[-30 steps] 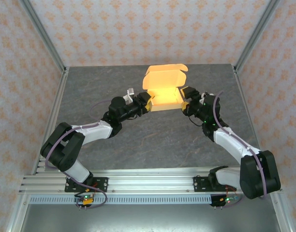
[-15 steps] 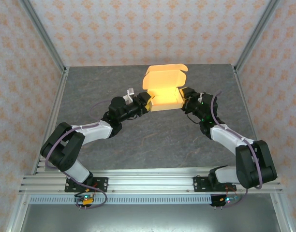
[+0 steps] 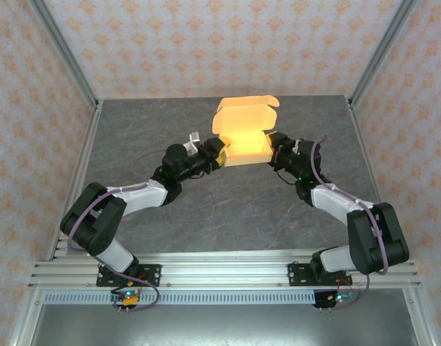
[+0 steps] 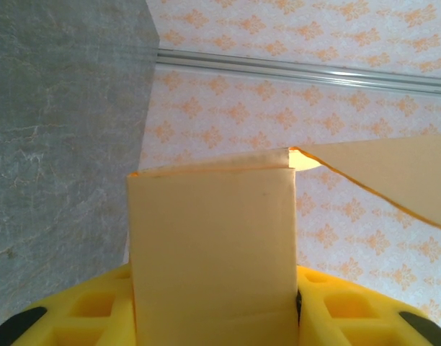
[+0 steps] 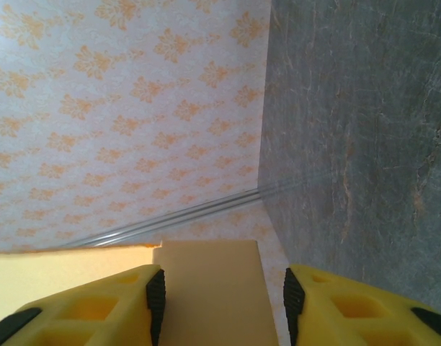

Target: Fold the paper box

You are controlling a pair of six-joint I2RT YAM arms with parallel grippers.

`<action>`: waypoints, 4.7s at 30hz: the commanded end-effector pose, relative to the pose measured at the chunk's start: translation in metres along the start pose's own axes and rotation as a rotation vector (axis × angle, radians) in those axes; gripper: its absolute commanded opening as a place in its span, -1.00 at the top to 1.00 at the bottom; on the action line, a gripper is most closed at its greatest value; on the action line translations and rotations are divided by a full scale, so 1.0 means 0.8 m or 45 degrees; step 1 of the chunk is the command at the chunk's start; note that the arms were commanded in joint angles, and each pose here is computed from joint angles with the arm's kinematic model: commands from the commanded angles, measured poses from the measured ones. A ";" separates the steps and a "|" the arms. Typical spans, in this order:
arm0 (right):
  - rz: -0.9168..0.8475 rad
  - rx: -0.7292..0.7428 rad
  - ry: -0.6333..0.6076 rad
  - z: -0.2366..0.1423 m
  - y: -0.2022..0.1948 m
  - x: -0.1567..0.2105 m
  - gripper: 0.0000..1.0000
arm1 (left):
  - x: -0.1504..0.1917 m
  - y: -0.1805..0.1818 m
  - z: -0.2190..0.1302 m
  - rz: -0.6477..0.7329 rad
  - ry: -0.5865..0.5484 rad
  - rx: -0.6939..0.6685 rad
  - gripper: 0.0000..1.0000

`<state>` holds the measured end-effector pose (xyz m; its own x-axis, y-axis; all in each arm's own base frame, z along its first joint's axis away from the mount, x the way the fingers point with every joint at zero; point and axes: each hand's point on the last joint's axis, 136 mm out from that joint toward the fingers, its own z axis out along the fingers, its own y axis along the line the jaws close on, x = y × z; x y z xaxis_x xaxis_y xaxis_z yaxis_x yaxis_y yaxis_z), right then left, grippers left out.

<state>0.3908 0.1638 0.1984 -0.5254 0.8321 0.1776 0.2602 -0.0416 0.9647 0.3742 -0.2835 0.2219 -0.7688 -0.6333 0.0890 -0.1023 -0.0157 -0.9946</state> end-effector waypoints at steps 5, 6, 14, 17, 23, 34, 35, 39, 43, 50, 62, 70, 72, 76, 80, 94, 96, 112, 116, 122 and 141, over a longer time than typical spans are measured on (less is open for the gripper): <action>-0.021 -0.044 0.054 0.005 0.012 0.016 -0.02 | 0.007 -0.023 -0.001 0.050 0.024 0.074 0.48; -0.022 -0.048 0.054 0.005 0.013 0.017 -0.02 | 0.007 -0.022 -0.001 0.048 0.024 0.073 0.48; -0.020 -0.066 0.045 0.002 0.020 0.017 -0.18 | 0.007 -0.022 0.000 0.046 0.027 0.074 0.48; -0.073 -0.057 0.009 -0.004 0.024 0.014 -0.21 | 0.007 -0.022 -0.001 0.047 0.026 0.071 0.48; -0.111 -0.077 -0.050 -0.019 0.034 0.009 -0.36 | 0.007 -0.022 -0.001 0.048 0.027 0.069 0.48; -0.068 -0.117 -0.004 -0.011 0.039 0.014 -0.24 | 0.008 -0.025 -0.002 0.049 0.027 0.076 0.48; -0.061 -0.117 0.000 -0.009 0.037 0.014 -0.21 | 0.008 -0.025 -0.002 0.049 0.027 0.076 0.48; -0.058 -0.117 0.017 -0.005 0.035 0.015 -0.08 | 0.008 -0.023 -0.001 0.048 0.028 0.073 0.48; -0.062 -0.083 0.016 -0.003 0.024 0.013 -0.01 | 0.008 -0.025 -0.001 0.049 0.027 0.078 0.48; -0.120 -0.026 0.029 0.001 0.008 0.015 0.14 | 0.007 -0.022 0.000 0.045 0.026 0.072 0.48; -0.410 0.262 -0.023 -0.010 -0.068 0.007 0.28 | 0.005 -0.015 0.000 0.038 0.019 0.055 0.48; -0.455 0.199 -0.066 -0.026 -0.033 0.009 -0.04 | 0.003 -0.008 -0.001 0.041 0.006 0.039 0.48; -0.448 0.160 -0.080 -0.033 -0.019 0.010 -0.12 | 0.003 -0.007 -0.002 0.039 0.004 0.040 0.48; -0.418 0.060 -0.075 -0.046 0.010 0.016 -0.28 | 0.003 -0.009 -0.003 0.041 0.006 0.047 0.48; -0.417 -0.006 -0.057 -0.059 0.034 0.022 -0.37 | 0.001 -0.008 -0.006 0.048 -0.003 0.038 0.48; -1.055 0.382 -0.100 -0.110 0.012 -0.003 -0.48 | -0.002 0.032 -0.012 0.560 0.061 -0.273 0.47; -1.105 0.388 -0.097 -0.111 0.015 -0.006 -0.49 | 0.000 0.044 -0.011 0.702 0.097 -0.309 0.47; -1.738 0.357 -0.098 -0.130 -0.004 -0.008 -0.60 | 0.047 0.059 -0.004 1.210 0.335 -0.186 0.49; -1.720 0.401 -0.161 -0.129 -0.011 -0.022 -0.61 | 0.032 0.068 0.001 1.051 0.308 -0.215 0.51; -1.689 0.458 -0.227 -0.125 -0.018 -0.038 -0.60 | 0.020 0.083 0.015 0.771 0.298 -0.207 0.51; -1.540 0.611 0.316 -0.087 -0.078 0.033 -0.27 | 0.035 0.004 -0.020 0.923 0.186 -0.235 0.51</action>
<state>0.2897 0.1518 0.1416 -0.7514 0.0706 -0.6560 -0.2860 0.8611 0.4203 0.3504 -0.2833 0.2086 -0.7805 -0.3766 -0.4990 0.3063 0.4655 -0.8304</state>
